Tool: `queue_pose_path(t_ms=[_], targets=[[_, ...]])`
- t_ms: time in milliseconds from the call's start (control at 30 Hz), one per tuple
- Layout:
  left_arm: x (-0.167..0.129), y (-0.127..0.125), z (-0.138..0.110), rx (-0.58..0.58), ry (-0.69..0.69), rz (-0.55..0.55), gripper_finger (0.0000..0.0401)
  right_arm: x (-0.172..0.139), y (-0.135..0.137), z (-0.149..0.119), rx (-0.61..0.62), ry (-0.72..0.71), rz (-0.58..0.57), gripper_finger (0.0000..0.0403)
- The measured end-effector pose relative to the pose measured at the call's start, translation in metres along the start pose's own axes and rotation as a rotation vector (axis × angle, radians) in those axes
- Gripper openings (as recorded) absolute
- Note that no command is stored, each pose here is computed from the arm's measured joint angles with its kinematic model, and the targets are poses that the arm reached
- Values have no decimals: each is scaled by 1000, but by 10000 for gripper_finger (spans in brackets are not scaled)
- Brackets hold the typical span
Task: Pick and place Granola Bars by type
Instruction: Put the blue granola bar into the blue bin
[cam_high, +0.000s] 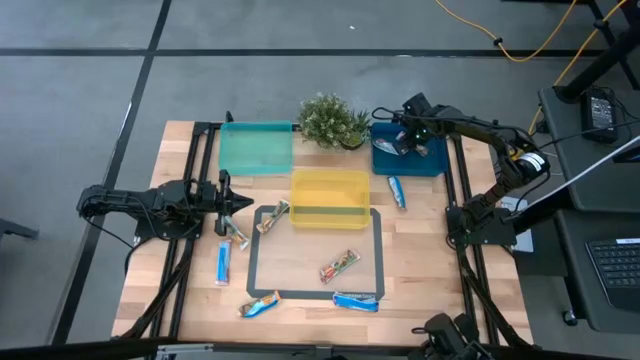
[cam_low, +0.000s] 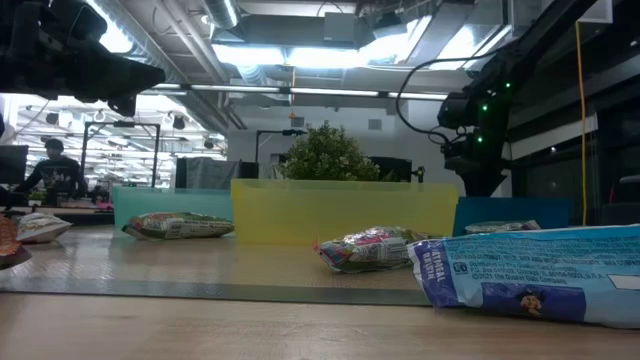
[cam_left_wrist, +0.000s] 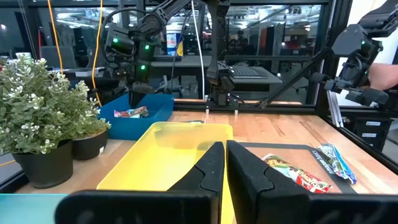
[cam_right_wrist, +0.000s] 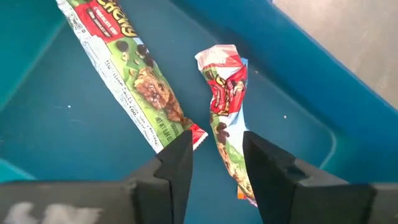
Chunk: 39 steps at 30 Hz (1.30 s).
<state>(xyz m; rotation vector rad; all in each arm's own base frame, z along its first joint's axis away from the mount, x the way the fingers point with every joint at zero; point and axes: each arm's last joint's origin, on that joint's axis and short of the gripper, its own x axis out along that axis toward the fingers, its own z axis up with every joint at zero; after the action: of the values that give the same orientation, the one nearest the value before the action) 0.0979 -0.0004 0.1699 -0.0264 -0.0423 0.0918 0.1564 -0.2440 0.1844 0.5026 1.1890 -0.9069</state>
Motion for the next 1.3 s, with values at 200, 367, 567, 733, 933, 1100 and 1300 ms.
queue_pose_path(t_ms=[200,367,567,733,933,1100,1300], targets=[[0,0,0,0,0,0,13,-14,3,1,-18,-50,-5,145],[0,0,0,0,0,0,10,-33,12,1,-47,-122,5,145],[0,0,0,0,0,0,8,-58,28,-2,-85,-207,33,145],[0,0,0,0,0,0,9,-77,47,-10,-129,-242,72,145],[0,0,0,0,0,0,12,-99,73,-24,-168,-275,139,145],[0,0,0,0,0,0,9,-116,95,-39,-212,-297,176,145],[0,0,0,0,0,0,8,-128,112,-61,-230,-263,128,145]])
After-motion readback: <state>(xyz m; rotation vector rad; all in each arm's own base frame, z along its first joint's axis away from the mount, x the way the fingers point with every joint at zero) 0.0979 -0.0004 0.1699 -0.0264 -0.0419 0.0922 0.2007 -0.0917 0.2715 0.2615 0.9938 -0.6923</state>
